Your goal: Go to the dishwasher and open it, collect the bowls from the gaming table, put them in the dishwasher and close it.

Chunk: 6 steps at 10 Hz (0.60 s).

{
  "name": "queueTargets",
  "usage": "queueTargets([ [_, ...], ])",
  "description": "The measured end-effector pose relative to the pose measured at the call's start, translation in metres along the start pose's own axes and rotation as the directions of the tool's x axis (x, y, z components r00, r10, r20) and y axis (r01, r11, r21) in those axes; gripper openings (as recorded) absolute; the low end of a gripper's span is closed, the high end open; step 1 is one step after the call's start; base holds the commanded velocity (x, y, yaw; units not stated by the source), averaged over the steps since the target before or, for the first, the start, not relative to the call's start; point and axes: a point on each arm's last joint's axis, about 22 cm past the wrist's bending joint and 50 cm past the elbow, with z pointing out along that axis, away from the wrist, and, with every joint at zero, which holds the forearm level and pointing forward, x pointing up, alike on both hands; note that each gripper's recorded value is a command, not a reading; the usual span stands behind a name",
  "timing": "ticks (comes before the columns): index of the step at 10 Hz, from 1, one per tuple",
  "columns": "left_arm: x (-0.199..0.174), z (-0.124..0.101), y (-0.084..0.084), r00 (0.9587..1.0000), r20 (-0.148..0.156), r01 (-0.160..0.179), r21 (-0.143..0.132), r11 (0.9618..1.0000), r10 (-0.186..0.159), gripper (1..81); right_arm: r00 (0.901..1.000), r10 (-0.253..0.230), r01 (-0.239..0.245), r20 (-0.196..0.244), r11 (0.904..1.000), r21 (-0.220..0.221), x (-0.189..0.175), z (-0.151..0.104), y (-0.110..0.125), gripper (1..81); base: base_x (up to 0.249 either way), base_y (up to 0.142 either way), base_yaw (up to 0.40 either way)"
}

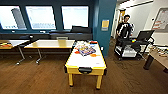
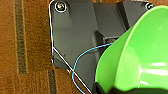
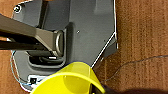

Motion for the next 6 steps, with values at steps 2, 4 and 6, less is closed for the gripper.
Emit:
queueTargets([
  [2,-0.0003,-0.0013,-0.0047,1.0000,0.001,-0.001,0.006,1.0000,0.001,1.0,1.0000,-0.003,0.003,-0.006,1.0000,-0.009,0.0047,-0.0011,0.0069,1.0,0.000,0.000,-0.400],
  [4,0.0022,-0.0009,-0.0043,1.0000,-0.002,-0.001,0.005,1.0000,0.001,1.0,1.0000,-0.002,0.002,-0.006,1.0000,-0.006,0.0046,-0.0005,0.0045,1.0,0.000,0.000,-0.400],
  [6,0.0008,0.0009,-0.0025,0.9999,0.013,0.007,0.017,0.9998,-0.007,1.0,1.0000,-0.002,0.002,-0.005,1.0000,-0.004,0.0036,-0.0003,0.0032,1.0,0.000,0.000,-0.400],
])
